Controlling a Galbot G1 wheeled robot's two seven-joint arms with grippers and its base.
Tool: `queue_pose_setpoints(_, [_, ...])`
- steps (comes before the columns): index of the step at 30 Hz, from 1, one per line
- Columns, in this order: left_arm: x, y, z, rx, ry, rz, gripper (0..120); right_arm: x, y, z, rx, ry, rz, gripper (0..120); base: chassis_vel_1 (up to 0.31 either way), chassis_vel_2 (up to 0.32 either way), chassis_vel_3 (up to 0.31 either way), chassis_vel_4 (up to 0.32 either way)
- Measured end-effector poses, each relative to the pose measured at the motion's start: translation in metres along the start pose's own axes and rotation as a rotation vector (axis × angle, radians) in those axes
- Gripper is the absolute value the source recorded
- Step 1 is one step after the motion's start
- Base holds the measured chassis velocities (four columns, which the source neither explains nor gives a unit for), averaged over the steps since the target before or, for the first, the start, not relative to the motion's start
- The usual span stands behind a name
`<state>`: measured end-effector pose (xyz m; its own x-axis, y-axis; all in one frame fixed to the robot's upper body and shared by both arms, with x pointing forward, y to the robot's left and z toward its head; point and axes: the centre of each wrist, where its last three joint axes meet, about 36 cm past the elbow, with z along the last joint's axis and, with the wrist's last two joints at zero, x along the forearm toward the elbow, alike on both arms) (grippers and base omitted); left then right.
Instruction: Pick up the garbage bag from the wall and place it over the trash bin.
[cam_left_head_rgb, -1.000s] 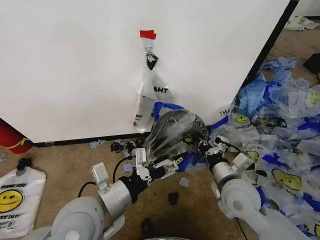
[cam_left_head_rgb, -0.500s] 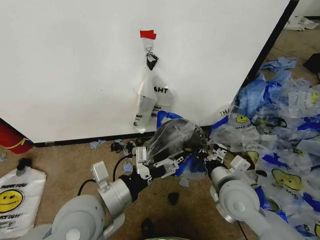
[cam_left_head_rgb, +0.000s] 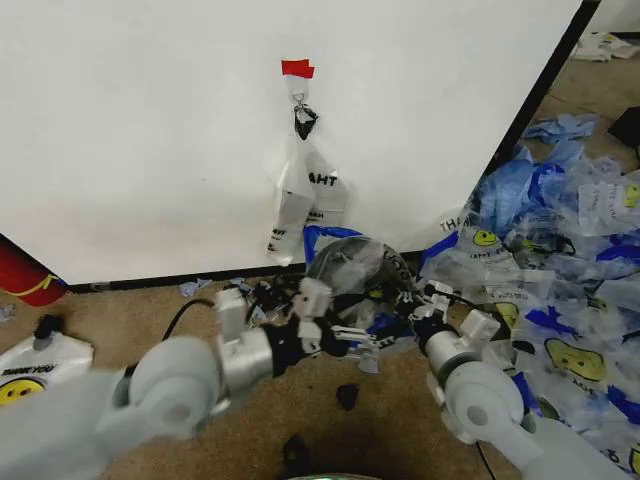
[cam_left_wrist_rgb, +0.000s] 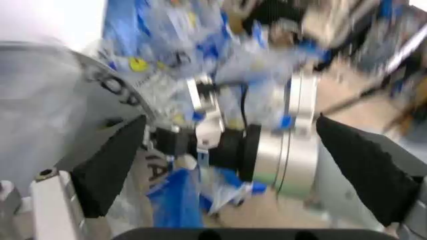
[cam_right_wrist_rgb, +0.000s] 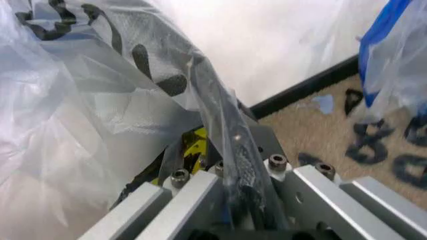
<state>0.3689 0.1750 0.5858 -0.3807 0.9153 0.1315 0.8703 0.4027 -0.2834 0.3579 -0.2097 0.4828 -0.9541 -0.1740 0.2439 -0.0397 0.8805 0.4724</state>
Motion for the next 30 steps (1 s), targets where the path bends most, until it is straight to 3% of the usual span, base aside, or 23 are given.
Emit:
queue_pose_setpoints(5, [-0.021,0.013,-0.012,-0.094,0.078,-0.018,100,0.000,-0.003,-0.003,0.010,-0.014,0.000,0,0.000,0.000,0.000,0.000])
queue_pose_setpoints(15, [-0.024,0.023,-0.009,-0.153,0.198,-0.044,100,0.004,-0.005,-0.008,0.023,-0.043,-0.010,0,0.000,0.000,0.000,0.000])
queue_pose_setpoints(30, [-0.032,0.032,0.004,-0.119,0.248,-0.051,100,0.002,-0.004,-0.006,0.014,-0.059,-0.019,0,0.000,0.000,0.000,0.000])
